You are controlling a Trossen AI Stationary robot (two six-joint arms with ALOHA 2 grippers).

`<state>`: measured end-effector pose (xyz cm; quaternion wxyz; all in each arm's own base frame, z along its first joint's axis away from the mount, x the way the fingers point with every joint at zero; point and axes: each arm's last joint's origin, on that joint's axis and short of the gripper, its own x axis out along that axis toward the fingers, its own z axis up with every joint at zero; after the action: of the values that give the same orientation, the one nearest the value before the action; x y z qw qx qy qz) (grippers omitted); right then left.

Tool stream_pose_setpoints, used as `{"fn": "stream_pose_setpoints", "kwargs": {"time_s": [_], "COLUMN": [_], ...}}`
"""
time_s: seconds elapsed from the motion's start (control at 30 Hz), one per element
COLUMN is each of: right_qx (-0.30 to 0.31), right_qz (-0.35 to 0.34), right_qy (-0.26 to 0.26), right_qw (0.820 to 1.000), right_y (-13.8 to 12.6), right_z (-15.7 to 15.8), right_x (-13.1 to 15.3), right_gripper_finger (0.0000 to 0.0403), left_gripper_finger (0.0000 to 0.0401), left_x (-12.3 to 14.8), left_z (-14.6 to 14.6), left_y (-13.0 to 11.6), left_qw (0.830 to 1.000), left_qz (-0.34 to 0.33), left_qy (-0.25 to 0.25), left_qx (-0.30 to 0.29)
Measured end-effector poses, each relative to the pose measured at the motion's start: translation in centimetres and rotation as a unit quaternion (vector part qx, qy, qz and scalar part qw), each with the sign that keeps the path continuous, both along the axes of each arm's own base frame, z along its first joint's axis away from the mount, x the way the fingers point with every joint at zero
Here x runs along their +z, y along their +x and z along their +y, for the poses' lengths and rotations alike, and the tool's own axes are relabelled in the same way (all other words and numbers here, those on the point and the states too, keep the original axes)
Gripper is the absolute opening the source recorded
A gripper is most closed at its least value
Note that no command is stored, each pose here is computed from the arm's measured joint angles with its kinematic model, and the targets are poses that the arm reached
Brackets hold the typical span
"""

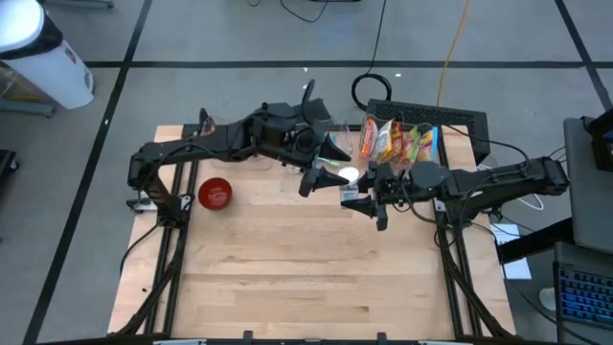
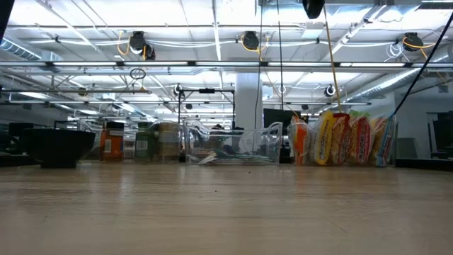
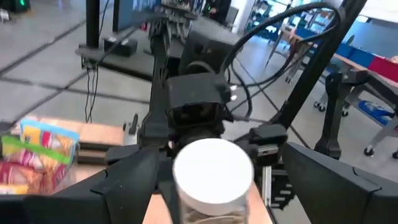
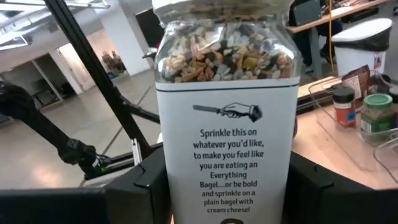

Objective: Pick & Place Food Item
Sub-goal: Put the white seasoning bottle into the left transparent bin

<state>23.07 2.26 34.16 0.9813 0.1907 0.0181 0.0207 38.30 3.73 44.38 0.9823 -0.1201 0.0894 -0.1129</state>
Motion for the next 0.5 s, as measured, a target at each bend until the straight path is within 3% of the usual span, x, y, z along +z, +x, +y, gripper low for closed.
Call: {"fn": "stream_pose_setpoints", "kwargs": {"time_s": [0.37, 0.5], "right_qx": [0.009, 0.022], "right_qz": [0.042, 0.057], "right_qy": [-0.005, 0.002], "right_qw": [0.999, 0.998], "right_y": [2.0, 2.7], "right_z": [-0.4, -1.0], "right_x": [-1.9, -2.6], "right_gripper_finger": [0.0187, 0.0187], "left_gripper_finger": [0.0339, 0.0339], "left_x": [-2.7, -3.5], "left_z": [0.1, 0.1], "left_y": [1.5, 1.3], "left_qw": [0.997, 0.994], "left_qz": [0.074, 0.11], "left_qy": [-0.031, -0.02], "left_qx": [-0.011, -0.015]}}
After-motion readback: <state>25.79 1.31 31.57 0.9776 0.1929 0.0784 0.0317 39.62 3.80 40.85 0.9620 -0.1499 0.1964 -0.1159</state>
